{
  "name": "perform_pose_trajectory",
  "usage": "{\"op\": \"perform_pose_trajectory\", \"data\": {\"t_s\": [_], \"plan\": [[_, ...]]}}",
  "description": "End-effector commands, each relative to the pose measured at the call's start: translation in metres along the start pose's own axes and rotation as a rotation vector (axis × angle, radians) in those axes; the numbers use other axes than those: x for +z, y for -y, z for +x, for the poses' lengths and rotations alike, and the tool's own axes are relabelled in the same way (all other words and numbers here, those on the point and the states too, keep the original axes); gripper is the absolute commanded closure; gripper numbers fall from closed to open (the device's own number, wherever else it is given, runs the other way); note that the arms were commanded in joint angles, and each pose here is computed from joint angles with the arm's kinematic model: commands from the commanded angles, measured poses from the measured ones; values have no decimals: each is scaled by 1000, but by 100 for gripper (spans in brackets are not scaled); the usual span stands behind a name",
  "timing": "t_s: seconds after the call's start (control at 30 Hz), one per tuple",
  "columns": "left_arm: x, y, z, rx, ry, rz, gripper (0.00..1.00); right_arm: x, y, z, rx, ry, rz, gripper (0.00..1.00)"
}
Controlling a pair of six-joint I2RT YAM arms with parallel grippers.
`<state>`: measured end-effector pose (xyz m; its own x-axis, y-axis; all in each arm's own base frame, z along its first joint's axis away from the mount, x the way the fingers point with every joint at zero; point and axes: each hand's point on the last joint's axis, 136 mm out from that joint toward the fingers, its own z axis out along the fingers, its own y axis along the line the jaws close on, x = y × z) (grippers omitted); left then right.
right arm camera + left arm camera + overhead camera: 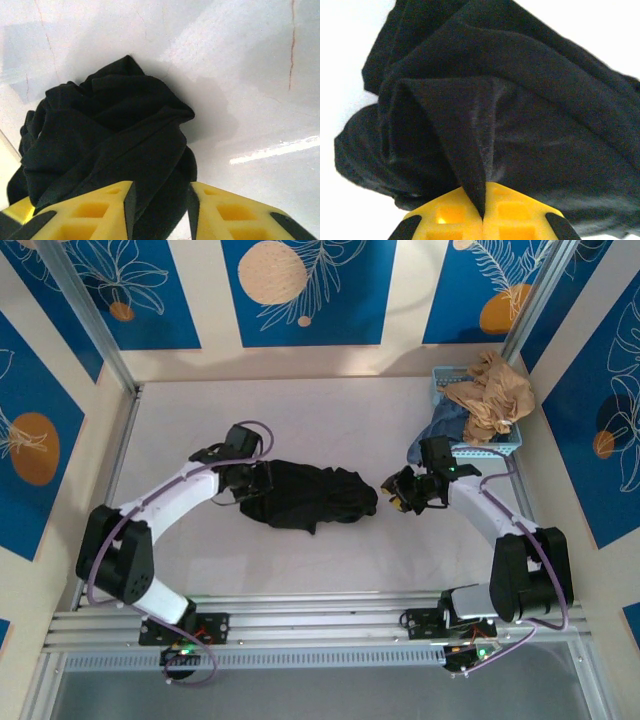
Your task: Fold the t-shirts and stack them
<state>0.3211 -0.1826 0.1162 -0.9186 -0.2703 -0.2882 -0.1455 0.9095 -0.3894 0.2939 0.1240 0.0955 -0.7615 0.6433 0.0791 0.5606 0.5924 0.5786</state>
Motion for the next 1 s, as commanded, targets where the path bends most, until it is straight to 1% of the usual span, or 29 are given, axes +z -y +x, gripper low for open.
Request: {"op": "perform_pose_trajectory", "data": {"t_s": [0.0, 0.13, 0.23, 0.33, 0.4, 0.43, 0.5, 0.53, 0.57, 0.6, 0.7, 0.8, 0.87, 0.97], "plan": [[-41, 13, -10, -6, 64, 24, 100, 11, 0, 5, 49, -57, -22, 60], [-77, 6, -18, -19, 161, -1, 100, 18, -15, 6, 155, -95, -74, 49], [-94, 6, -20, -34, 208, 19, 100, 27, -19, 10, 241, -125, -70, 44], [-100, 8, -20, -46, 222, 42, 100, 42, -21, 16, 304, -164, -52, 43], [-103, 9, -21, -55, 235, 54, 100, 53, -24, 20, 335, -193, -50, 44], [-106, 10, -23, -59, 244, 58, 100, 57, -25, 20, 349, -202, -45, 49], [-115, 13, -28, -63, 274, 70, 100, 57, -27, 18, 357, -193, -27, 68], [-122, 15, -33, -63, 298, 77, 100, 52, -31, 13, 340, -162, -25, 80], [-129, 17, -39, -65, 323, 83, 100, 44, -40, 7, 302, -117, -37, 92], [-136, 19, -44, -65, 344, 91, 100, 35, -48, 0, 262, -75, -50, 100], [-166, 28, -71, -72, 426, 126, 100, -7, -92, -21, 80, 69, -118, 100], [-205, 37, -107, -88, 528, 172, 100, -56, -147, -36, -106, 195, -214, 100], [-238, 45, -131, -89, 614, 207, 100, -91, -183, -41, -213, 269, -280, 100], [-290, 54, -161, -88, 745, 266, 100, -139, -225, -42, -345, 361, -372, 100]]}}
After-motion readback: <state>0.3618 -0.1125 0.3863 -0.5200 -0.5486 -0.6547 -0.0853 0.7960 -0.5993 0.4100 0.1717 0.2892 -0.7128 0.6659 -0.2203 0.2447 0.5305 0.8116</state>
